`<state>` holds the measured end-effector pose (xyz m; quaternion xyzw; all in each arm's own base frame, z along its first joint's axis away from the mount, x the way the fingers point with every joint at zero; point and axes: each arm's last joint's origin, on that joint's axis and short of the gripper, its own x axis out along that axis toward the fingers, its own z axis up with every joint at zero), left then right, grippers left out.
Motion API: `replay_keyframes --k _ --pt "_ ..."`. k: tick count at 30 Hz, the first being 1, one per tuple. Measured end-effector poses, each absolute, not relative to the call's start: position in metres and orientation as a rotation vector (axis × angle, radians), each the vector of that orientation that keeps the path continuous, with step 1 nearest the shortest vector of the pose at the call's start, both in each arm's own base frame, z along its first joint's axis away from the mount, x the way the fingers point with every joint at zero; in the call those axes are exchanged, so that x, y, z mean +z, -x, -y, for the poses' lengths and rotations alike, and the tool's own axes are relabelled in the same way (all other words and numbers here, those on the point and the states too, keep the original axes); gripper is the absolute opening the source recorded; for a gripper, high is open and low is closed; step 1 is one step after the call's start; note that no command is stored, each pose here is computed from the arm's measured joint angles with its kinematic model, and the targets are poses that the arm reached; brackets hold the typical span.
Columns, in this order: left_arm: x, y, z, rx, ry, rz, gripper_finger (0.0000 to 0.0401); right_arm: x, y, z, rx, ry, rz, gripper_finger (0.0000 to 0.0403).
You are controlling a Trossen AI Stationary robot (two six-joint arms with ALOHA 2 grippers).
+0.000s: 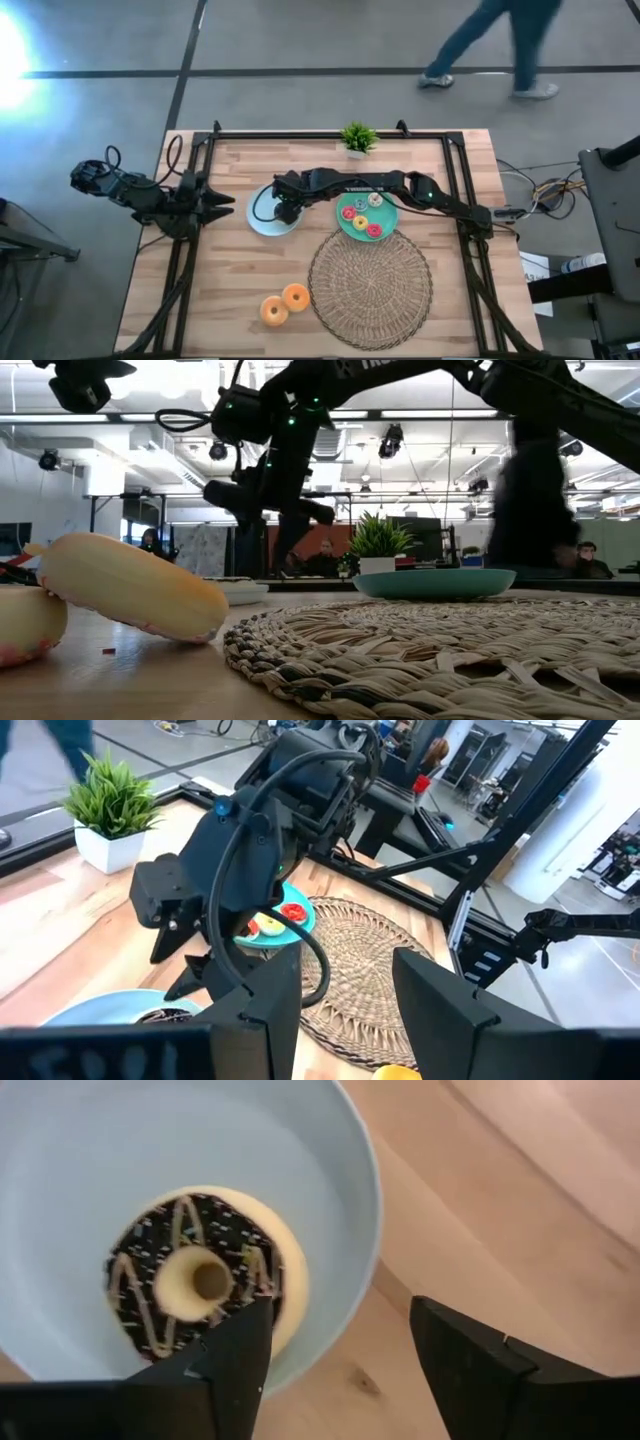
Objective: Pick & Place donuts
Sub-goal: Put the big purple donut on the blue plate
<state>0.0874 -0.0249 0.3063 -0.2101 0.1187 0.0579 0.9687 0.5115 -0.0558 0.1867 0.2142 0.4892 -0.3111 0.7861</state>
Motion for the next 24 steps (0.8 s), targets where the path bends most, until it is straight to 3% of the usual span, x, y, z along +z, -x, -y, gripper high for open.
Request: replay_keyframes --k 8,13,19,24 --pt "0.306 -0.088 0.025 0.120 0.455 -0.239 0.0132 0.202 -0.507 0.045 -0.606 -0.357 -1.082 0.0235" --pt "0.305 -0.088 0.025 0.126 0.471 -0.247 0.0132 0.204 -0.507 0.029 -0.417 -0.243 -1.152 0.0235" --pt "0.297 -0.092 0.027 0.142 0.485 -0.281 0.0132 0.213 -0.504 -0.027 -0.096 0.100 -1.183 0.0225" --pt "0.285 -0.098 0.030 0.162 0.514 -0.332 0.0132 0.216 -0.498 -0.061 -0.012 0.189 -1.201 0.0217"
